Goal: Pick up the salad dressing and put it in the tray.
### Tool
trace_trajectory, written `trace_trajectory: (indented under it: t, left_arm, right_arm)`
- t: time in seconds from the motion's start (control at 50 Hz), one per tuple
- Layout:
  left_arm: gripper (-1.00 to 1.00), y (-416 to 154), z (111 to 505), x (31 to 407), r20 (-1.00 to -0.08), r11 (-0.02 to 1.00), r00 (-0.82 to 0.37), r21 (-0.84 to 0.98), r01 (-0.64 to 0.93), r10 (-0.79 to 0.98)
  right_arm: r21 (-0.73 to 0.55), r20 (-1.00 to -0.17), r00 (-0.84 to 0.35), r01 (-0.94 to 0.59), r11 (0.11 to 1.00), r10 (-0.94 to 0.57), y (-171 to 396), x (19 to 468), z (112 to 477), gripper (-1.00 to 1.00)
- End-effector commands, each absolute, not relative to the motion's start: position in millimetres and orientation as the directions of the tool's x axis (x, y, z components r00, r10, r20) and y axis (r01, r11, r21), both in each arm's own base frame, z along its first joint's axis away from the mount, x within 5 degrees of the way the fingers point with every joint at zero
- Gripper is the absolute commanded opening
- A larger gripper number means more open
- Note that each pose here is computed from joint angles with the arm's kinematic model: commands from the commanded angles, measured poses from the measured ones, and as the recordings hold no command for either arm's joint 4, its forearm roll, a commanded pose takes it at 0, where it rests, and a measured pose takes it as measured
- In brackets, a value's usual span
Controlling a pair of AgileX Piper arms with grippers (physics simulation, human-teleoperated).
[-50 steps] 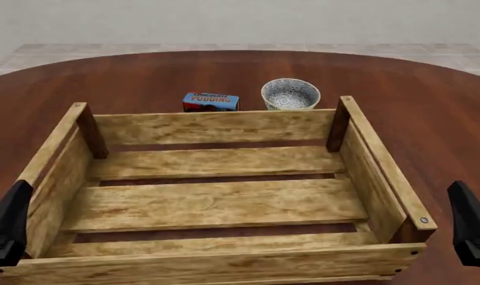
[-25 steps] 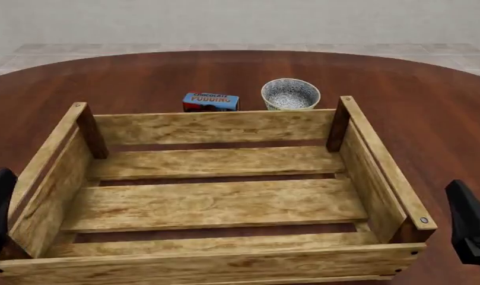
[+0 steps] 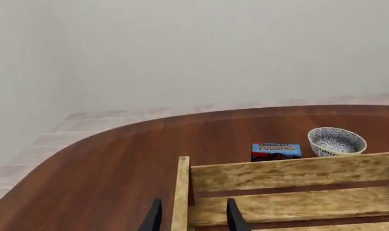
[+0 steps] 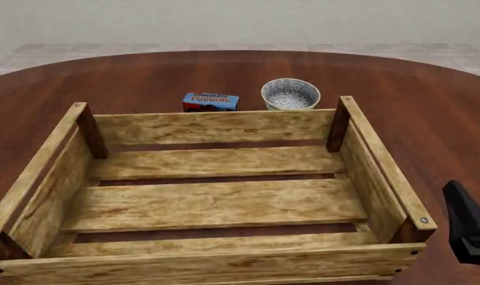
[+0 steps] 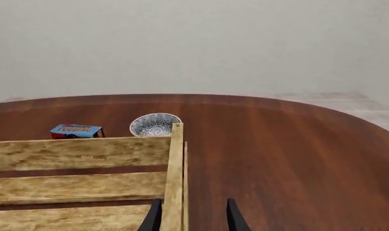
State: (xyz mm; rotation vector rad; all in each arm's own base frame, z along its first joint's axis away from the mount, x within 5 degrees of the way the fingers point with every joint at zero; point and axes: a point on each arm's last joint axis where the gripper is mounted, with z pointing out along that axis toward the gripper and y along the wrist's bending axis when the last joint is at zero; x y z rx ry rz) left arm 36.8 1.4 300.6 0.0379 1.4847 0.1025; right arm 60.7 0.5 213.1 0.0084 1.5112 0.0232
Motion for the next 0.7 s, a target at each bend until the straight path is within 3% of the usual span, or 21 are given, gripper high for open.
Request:
trace_trajectory:
  t: [0.02, 0.2, 0.7]
  left_arm:
    - [1.00, 5, 320, 37, -0.995, 0.988, 0.050, 0.082, -0.128, 0.089]
    - [1.00, 7, 331, 35, -0.995, 0.975, 0.020, 0.090, -0.204, 0.096]
    - [1.00, 27, 353, 50, -0.992, 0.870, -0.054, -0.072, -0.487, -0.112]
  right_arm:
    - [0.013, -0.999, 0.052, -0.013, 1.000, 0.013, 1, 62, 213, 1.00]
    - [0.008, -0.999, 0.048, -0.016, 1.000, 0.009, 1, 62, 212, 1.00]
    - [0.012, -0.999, 0.047, -0.026, 1.000, 0.013, 2, 63, 213, 1.00]
